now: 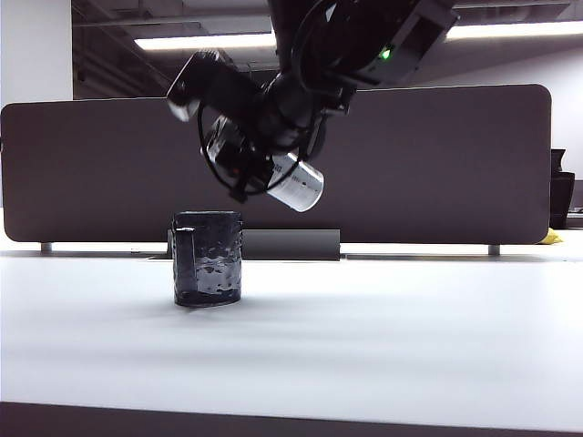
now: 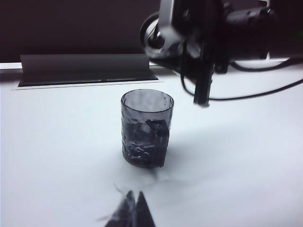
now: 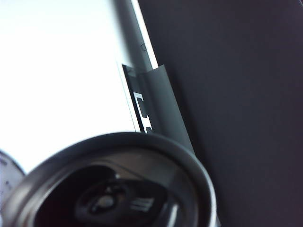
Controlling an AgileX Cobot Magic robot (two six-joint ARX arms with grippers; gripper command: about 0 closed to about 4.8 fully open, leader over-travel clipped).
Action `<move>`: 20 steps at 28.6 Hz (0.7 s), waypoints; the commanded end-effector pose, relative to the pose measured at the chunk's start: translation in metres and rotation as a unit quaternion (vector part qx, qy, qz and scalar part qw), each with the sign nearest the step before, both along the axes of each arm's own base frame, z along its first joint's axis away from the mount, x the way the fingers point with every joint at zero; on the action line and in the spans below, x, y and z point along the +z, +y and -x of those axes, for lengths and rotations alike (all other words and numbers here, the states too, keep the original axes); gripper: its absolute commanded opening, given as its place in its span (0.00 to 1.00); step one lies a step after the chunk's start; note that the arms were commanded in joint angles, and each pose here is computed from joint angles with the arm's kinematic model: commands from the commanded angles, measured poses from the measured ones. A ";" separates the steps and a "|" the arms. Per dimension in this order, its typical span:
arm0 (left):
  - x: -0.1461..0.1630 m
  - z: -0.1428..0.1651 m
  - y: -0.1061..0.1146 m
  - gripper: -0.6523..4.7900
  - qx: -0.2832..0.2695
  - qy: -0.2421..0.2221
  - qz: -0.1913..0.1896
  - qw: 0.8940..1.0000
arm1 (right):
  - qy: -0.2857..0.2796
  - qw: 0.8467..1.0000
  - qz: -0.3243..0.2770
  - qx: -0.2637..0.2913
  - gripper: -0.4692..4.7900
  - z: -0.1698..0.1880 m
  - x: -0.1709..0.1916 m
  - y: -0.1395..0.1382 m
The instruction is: Pick up the metal can, pour some water into the cup, then place the can back on the table.
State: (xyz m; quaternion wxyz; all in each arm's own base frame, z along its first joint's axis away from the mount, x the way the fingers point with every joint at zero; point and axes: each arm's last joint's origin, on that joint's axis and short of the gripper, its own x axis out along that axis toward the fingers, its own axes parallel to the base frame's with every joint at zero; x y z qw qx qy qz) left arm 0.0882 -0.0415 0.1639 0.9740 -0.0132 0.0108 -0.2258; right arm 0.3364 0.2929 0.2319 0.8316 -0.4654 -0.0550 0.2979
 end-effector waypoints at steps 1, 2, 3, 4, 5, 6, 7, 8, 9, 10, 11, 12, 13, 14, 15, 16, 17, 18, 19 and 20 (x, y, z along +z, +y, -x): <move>0.002 0.000 0.000 0.11 0.000 -0.007 0.001 1.000 | -0.010 0.997 -0.075 -0.015 0.49 0.000 0.027 -0.007; 0.002 0.000 0.000 0.11 0.000 -0.007 0.001 1.000 | -0.005 0.996 -0.087 -0.018 0.49 0.000 0.030 -0.009; 0.002 0.000 0.000 0.11 0.000 -0.007 0.001 1.000 | 0.003 0.994 -0.105 -0.022 0.49 -0.001 0.034 -0.014; 0.002 0.000 0.000 0.11 0.000 -0.007 0.001 1.000 | 0.011 0.993 -0.115 -0.025 0.49 -0.003 0.036 -0.017; 0.002 0.000 0.000 0.11 -0.001 -0.007 0.001 1.000 | 0.021 0.992 -0.126 -0.024 0.49 -0.002 0.039 -0.020; 0.002 0.000 0.000 0.11 0.000 -0.007 0.001 1.000 | 0.031 0.990 -0.132 -0.029 0.49 -0.004 0.040 -0.023; 0.002 0.000 0.000 0.11 0.000 -0.007 0.001 1.000 | 0.041 0.989 -0.140 -0.029 0.49 -0.004 0.043 -0.027; 0.002 0.000 0.000 0.11 0.000 -0.007 0.001 1.000 | 0.052 0.988 -0.144 -0.030 0.49 -0.004 0.044 -0.031; 0.002 0.000 0.000 0.11 0.000 -0.007 0.001 1.000 | 0.058 0.987 -0.144 -0.032 0.49 -0.004 0.044 -0.034; 0.002 0.000 0.000 0.11 0.000 -0.007 0.001 1.000 | 0.066 0.986 -0.149 -0.030 0.49 -0.003 0.045 -0.037; 0.002 0.000 0.000 0.11 0.000 -0.007 0.001 1.000 | 0.072 0.984 -0.157 -0.031 0.49 -0.002 0.046 -0.043; 0.002 0.000 0.000 0.11 0.000 -0.007 0.001 1.000 | 0.081 0.982 -0.166 -0.025 0.49 0.000 0.047 -0.047; 0.002 0.000 0.000 0.11 0.000 -0.007 0.001 1.000 | 0.091 0.980 -0.178 -0.022 0.49 0.002 0.047 -0.051; 0.002 0.000 0.000 0.11 0.000 -0.007 0.001 1.000 | 0.103 0.975 -0.196 -0.023 0.49 0.003 0.048 -0.058; 0.002 0.000 0.000 0.11 0.000 -0.007 0.001 1.000 | 0.113 0.971 -0.209 -0.024 0.49 0.004 0.049 -0.064; 0.002 0.000 0.000 0.11 0.000 -0.007 0.001 1.000 | 0.122 0.968 -0.220 -0.025 0.49 0.005 0.049 -0.069; 0.002 0.000 0.000 0.11 0.000 -0.007 0.001 1.000 | 0.130 0.963 -0.234 -0.027 0.49 0.008 0.048 -0.077; 0.002 0.000 0.000 0.11 0.000 -0.007 0.001 1.000 | 0.136 0.960 -0.243 -0.030 0.49 0.009 0.047 -0.083; 0.002 0.000 0.000 0.11 0.000 -0.007 0.001 1.000 | 0.141 0.956 -0.255 -0.034 0.49 0.012 0.046 -0.090; 0.002 0.000 0.000 0.11 0.000 -0.007 0.001 1.000 | 0.144 0.953 -0.263 -0.036 0.49 0.014 0.045 -0.094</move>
